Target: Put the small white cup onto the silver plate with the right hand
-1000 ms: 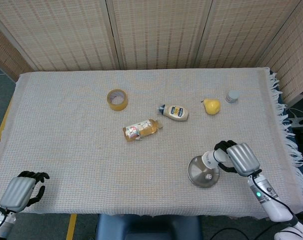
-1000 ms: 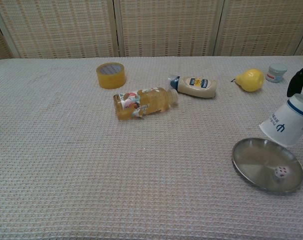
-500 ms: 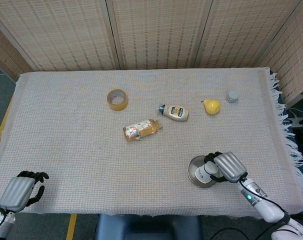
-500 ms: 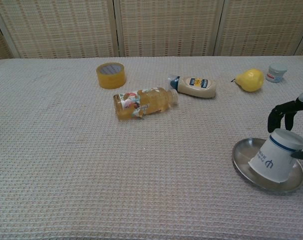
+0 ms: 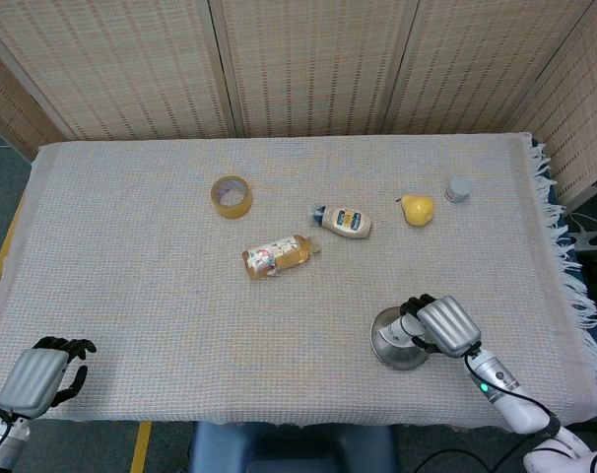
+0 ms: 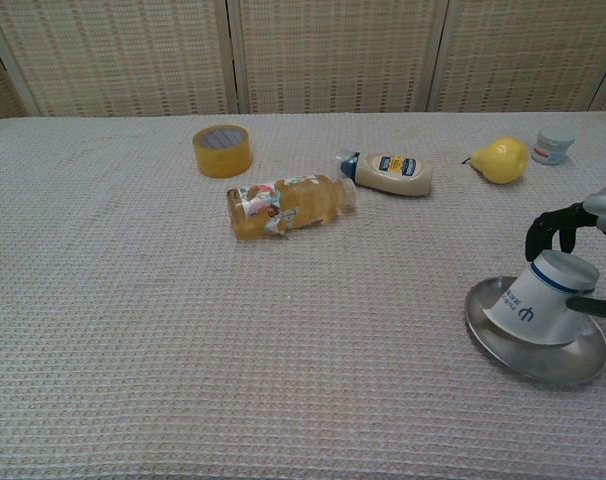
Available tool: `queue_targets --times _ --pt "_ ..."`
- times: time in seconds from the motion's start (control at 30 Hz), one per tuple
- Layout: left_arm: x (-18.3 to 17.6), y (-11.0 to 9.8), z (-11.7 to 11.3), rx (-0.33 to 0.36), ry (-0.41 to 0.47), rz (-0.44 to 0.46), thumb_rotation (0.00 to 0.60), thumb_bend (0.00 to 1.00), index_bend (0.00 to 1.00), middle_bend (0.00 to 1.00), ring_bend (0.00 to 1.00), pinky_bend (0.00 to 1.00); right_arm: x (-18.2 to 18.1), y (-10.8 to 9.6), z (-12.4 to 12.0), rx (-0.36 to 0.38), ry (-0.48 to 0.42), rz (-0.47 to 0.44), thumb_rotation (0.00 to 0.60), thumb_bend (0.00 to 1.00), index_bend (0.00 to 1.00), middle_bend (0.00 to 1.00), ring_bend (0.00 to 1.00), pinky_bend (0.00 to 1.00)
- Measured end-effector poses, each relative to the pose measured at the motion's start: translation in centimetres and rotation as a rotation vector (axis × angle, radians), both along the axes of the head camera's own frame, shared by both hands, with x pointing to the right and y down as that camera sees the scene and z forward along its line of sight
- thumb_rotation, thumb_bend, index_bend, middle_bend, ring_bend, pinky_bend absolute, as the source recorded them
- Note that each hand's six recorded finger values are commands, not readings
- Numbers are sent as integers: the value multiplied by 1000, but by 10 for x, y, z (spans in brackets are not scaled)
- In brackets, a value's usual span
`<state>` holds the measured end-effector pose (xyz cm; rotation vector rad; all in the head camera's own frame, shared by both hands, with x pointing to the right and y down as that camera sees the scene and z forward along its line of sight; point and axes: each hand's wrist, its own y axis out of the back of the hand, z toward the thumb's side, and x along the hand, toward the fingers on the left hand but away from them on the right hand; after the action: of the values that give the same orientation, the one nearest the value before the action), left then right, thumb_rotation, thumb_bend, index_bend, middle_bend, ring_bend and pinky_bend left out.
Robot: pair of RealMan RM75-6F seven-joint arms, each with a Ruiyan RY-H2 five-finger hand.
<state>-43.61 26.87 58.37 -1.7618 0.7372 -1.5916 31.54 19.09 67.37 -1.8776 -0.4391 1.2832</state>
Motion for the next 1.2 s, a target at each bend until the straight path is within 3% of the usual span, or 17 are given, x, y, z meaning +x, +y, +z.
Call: queue_targets --times 0.5,0.7,0.97,1.2 --pt "-1 0 -2 2 0 -10 600 510 381 440 373 301 -16 -5 5 119 -28 -58 600 149 550 442 386 746" --pt "-1 0 -1 -2 0 -7 600 510 381 440 373 300 -19 0 6 73 -62 -50 600 149 549 441 386 746" --pt "0 1 0 -6 -4 0 600 511 381 440 373 300 -22 13 6 -86 -142 4 600 149 550 441 386 746" --pt "0 1 0 -9 -6 -2 600 511 381 440 373 300 -20 9 9 -58 -129 -10 600 149 549 442 386 746"
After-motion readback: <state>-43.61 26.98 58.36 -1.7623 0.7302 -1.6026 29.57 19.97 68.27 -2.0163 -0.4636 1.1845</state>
